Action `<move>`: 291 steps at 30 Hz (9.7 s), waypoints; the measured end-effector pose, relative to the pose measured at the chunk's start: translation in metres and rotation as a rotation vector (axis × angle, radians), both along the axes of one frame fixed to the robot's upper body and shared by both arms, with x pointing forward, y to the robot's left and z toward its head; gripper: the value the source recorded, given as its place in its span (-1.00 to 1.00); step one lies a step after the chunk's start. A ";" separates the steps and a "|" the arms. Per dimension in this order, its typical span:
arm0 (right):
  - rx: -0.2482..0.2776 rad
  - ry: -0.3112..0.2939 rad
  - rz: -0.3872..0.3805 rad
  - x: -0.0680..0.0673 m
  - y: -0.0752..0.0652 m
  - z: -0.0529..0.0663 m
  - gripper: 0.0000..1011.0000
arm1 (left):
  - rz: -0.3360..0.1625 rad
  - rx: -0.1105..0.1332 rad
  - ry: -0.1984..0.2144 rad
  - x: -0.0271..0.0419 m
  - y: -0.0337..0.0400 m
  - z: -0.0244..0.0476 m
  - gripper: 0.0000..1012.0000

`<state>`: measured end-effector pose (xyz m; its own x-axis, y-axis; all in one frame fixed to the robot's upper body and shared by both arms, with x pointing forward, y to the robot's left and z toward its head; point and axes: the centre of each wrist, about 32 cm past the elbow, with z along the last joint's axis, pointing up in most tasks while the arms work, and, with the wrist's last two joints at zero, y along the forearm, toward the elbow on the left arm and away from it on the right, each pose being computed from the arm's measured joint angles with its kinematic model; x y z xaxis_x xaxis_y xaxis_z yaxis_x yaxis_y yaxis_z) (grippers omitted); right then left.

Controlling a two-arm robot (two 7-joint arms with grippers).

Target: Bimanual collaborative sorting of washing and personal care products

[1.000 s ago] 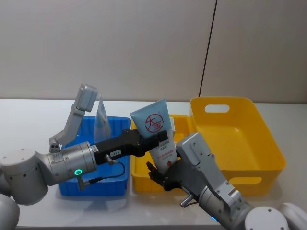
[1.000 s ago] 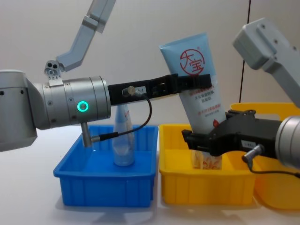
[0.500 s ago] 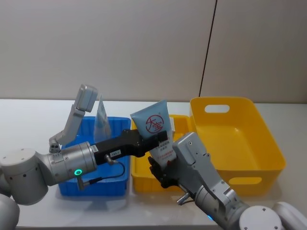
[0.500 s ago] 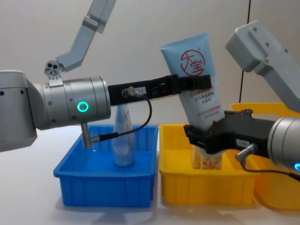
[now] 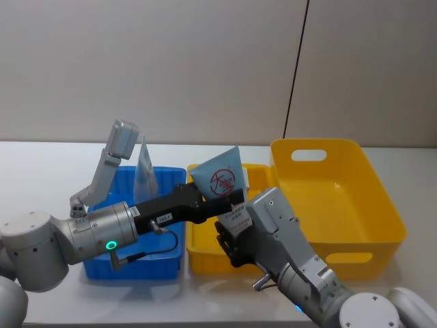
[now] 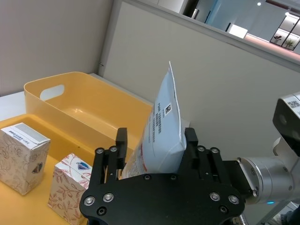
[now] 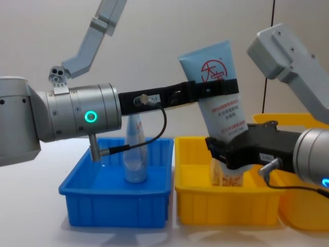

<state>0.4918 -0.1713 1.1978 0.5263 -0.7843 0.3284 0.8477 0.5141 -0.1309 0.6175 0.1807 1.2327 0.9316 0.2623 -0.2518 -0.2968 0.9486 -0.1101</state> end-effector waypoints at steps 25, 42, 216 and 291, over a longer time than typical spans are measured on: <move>0.040 -0.127 -0.285 0.035 -0.021 0.009 -0.37 | 0.000 0.000 0.000 0.0000 0.0000 -0.0001 0.98; 0.181 -0.091 -0.532 0.053 -0.046 0.036 -0.39 | 0.000 0.000 0.000 0.0000 0.0001 -0.0001 0.98; 0.130 0.303 -0.237 -0.007 -0.085 0.050 0.99 | 0.342 0.196 -0.111 -0.0463 0.0094 -0.0181 0.98; 0.349 -0.046 -0.212 -0.048 -0.066 -0.009 0.99 | 0.848 0.354 -0.375 -0.1256 0.0176 -0.0282 0.98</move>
